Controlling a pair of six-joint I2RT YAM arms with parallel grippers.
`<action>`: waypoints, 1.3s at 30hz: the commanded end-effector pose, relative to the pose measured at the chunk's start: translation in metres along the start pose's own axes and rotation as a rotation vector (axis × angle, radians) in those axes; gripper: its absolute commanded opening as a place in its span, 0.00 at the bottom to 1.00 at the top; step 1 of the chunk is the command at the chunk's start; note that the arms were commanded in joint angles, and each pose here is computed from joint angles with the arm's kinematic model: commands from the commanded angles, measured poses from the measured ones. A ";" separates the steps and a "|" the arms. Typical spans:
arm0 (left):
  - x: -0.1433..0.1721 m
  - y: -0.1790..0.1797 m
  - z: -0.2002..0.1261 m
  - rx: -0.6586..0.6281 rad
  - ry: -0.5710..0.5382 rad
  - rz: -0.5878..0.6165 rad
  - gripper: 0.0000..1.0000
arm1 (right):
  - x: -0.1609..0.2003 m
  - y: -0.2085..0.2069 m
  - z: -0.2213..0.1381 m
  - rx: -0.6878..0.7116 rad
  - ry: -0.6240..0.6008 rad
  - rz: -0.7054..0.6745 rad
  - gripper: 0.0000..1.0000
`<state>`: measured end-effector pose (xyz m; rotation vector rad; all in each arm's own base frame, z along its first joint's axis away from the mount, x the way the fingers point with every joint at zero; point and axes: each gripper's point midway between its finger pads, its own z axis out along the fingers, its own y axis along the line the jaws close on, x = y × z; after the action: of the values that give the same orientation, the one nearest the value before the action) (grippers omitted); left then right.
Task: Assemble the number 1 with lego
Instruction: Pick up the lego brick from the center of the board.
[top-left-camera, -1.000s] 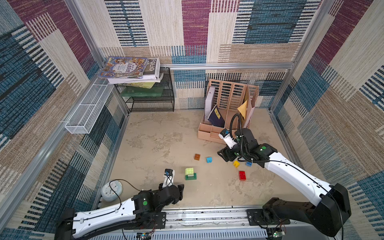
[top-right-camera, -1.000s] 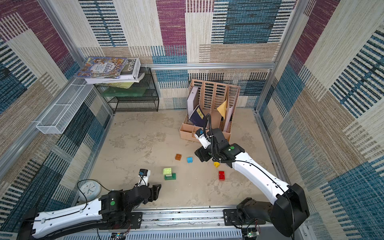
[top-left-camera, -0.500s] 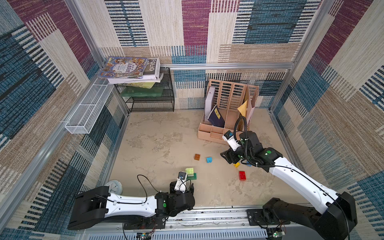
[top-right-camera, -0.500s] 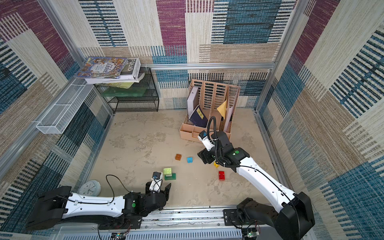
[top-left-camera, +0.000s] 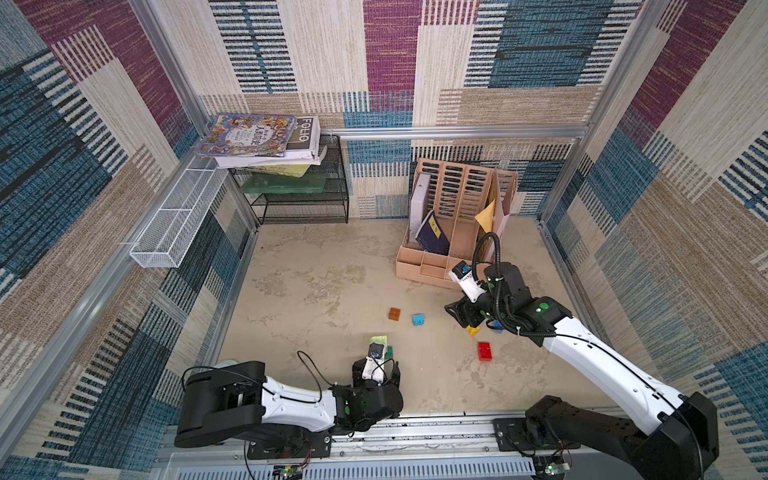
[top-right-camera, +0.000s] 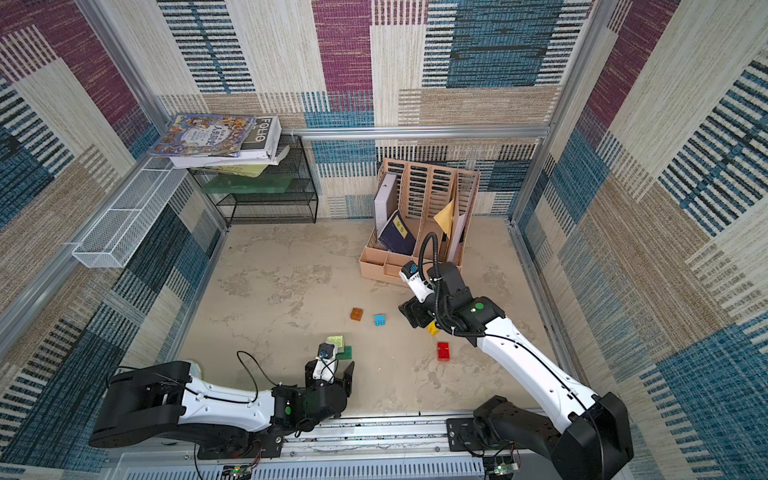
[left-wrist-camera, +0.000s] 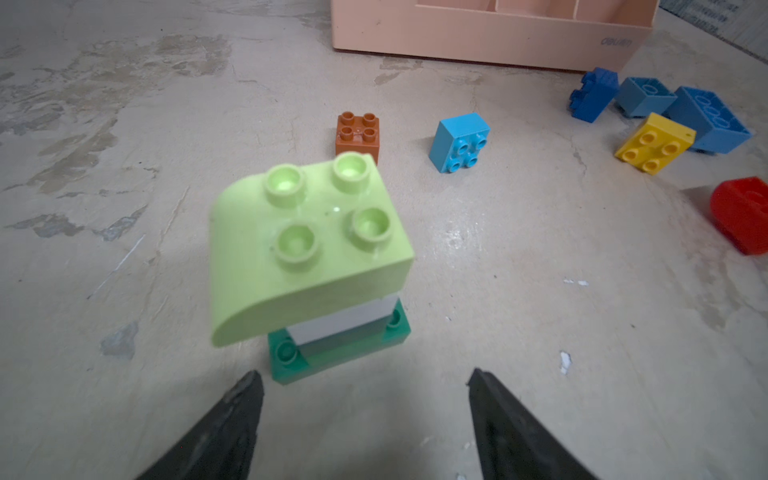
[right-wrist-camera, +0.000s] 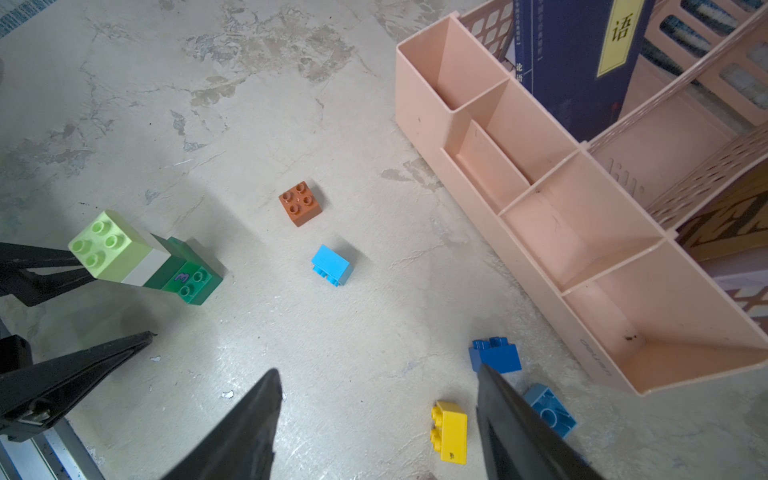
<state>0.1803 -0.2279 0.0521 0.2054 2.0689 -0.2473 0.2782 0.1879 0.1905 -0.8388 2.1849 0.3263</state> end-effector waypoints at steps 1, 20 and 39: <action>-0.008 0.007 0.000 -0.030 -0.057 -0.052 0.81 | -0.001 0.003 0.000 -0.017 -0.007 -0.002 0.75; -0.019 0.006 0.011 -0.024 -0.140 -0.028 0.76 | -0.002 0.000 0.000 -0.023 -0.014 0.009 0.74; -0.030 0.014 0.014 -0.044 -0.201 -0.073 0.65 | -0.005 0.002 0.005 -0.050 -0.009 0.003 0.73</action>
<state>0.2068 -0.2214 0.0649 0.0974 1.9055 -0.2604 0.2813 0.1901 0.1863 -0.8480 2.1987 0.3676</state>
